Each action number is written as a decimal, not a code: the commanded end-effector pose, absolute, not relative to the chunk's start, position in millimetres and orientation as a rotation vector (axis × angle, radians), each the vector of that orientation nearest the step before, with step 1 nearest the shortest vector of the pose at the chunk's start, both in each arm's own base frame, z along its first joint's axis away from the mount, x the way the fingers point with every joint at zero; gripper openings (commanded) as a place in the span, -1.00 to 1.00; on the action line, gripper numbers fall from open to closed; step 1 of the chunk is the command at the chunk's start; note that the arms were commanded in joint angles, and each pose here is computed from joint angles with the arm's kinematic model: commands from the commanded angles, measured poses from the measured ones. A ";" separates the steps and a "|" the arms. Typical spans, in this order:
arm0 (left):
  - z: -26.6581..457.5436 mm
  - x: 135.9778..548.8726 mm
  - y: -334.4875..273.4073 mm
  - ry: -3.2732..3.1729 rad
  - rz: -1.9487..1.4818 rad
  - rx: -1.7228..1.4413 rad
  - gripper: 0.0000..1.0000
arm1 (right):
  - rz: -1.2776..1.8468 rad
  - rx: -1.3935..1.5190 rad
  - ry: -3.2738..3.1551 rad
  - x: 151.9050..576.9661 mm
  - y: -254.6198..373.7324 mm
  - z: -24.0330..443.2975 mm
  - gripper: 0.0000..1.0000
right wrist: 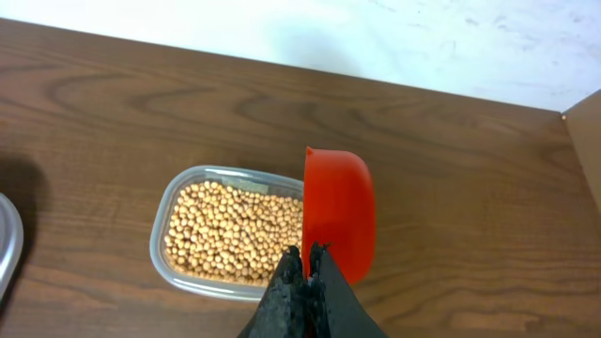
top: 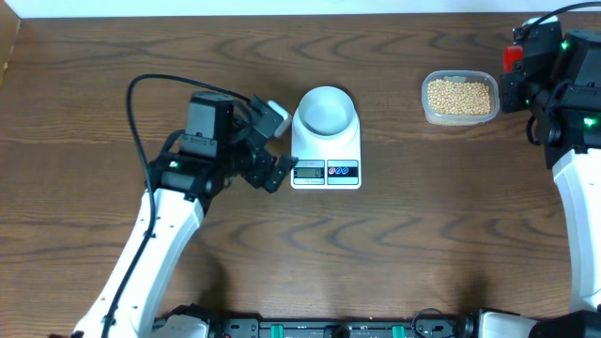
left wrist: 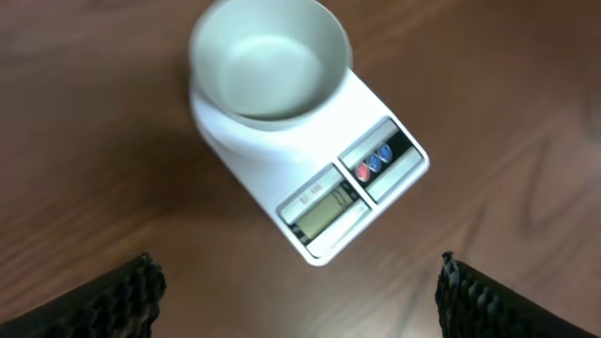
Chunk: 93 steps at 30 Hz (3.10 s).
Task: Scoop item into bowl and weigh 50g on scale
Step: 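Retract the left gripper back and left away from the scale, then move the right gripper with red scoop over the soybean tub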
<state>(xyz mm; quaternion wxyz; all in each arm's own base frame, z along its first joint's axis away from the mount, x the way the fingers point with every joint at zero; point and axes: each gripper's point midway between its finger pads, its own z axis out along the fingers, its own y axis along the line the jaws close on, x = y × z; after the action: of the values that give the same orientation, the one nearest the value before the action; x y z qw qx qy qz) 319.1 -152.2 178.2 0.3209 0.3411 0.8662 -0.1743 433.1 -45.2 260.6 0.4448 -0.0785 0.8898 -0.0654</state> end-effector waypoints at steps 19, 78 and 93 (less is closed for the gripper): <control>167.4 318.9 -163.0 2.234 -0.487 1.011 0.89 | -0.165 -0.206 2.181 437.0 -46.0 269.0 -0.98; 167.4 318.9 -163.0 2.234 -0.487 1.011 0.89 | -0.031 0.092 2.563 447.1 -53.2 120.6 -0.98; 167.3 318.9 -163.0 2.235 -0.487 1.011 0.89 | -0.020 0.118 2.595 452.7 -54.0 97.5 -0.97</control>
<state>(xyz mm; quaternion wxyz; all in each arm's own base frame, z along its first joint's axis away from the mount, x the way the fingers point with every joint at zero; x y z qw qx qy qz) 320.9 -162.5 170.0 0.3178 0.3792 0.8495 -0.1833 453.8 -49.9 114.2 0.2863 0.0366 0.9574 -0.0031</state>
